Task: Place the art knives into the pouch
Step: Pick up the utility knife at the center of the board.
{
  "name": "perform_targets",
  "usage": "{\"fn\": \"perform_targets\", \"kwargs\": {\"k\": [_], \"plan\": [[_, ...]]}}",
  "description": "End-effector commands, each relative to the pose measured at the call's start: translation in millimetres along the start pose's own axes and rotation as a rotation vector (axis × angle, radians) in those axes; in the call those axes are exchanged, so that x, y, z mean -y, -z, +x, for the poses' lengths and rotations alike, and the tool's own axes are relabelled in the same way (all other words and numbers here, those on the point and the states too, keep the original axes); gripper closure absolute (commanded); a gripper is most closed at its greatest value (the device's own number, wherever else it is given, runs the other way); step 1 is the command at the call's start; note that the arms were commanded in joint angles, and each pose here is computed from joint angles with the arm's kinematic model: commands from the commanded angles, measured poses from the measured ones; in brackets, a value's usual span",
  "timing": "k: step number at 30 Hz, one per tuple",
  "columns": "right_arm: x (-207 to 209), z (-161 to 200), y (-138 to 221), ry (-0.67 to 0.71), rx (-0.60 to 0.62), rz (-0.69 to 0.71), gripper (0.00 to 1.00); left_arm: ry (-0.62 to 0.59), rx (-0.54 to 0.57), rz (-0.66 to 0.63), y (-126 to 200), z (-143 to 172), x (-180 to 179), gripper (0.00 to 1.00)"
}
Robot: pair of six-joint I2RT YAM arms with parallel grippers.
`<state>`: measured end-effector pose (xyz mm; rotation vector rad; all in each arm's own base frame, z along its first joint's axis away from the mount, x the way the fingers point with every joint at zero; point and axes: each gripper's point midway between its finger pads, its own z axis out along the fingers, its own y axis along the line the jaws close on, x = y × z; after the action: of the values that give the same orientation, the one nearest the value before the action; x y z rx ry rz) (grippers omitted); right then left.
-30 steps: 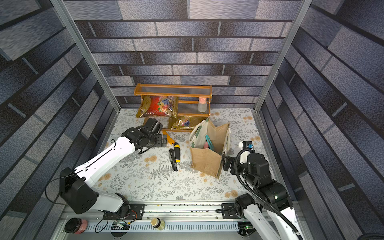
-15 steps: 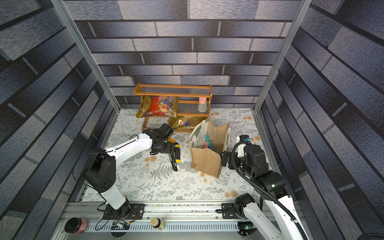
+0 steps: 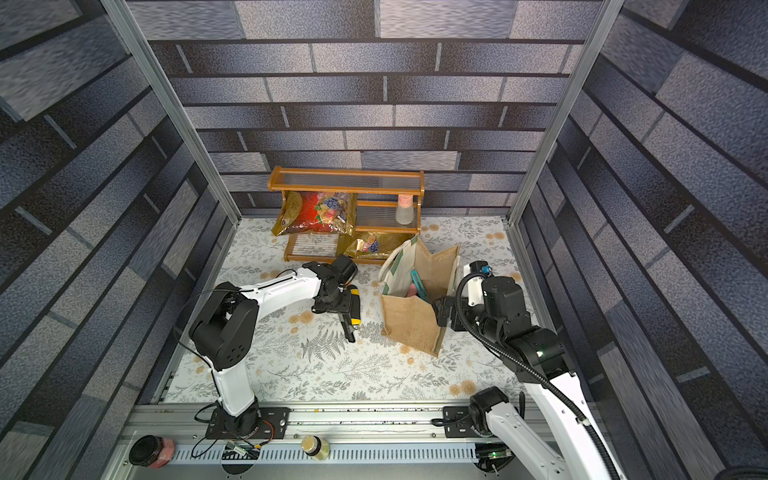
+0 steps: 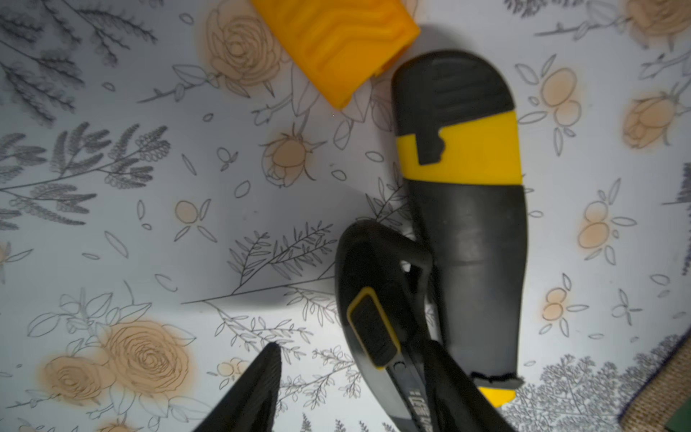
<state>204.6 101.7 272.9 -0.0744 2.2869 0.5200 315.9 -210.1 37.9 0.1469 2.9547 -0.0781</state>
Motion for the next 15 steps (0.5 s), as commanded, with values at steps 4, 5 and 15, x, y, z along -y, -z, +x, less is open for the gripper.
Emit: {"fn": "perform_targets", "kwargs": {"k": [4, 5, 15], "plan": [[-3, -14, 9, 0.019, 0.051, -0.003, 0.0, -0.016, -0.023, -0.013, -7, 0, 6, 0.43], [-3, -14, 8, 0.019, 0.05, -0.003, 0.0, -0.019, -0.026, -0.018, -9, 0, 6, 0.43], [0, -12, 5, 0.01, 0.038, 0.011, 0.0, -0.047, -0.057, -0.038, -22, 0, 10, 0.54]]}}
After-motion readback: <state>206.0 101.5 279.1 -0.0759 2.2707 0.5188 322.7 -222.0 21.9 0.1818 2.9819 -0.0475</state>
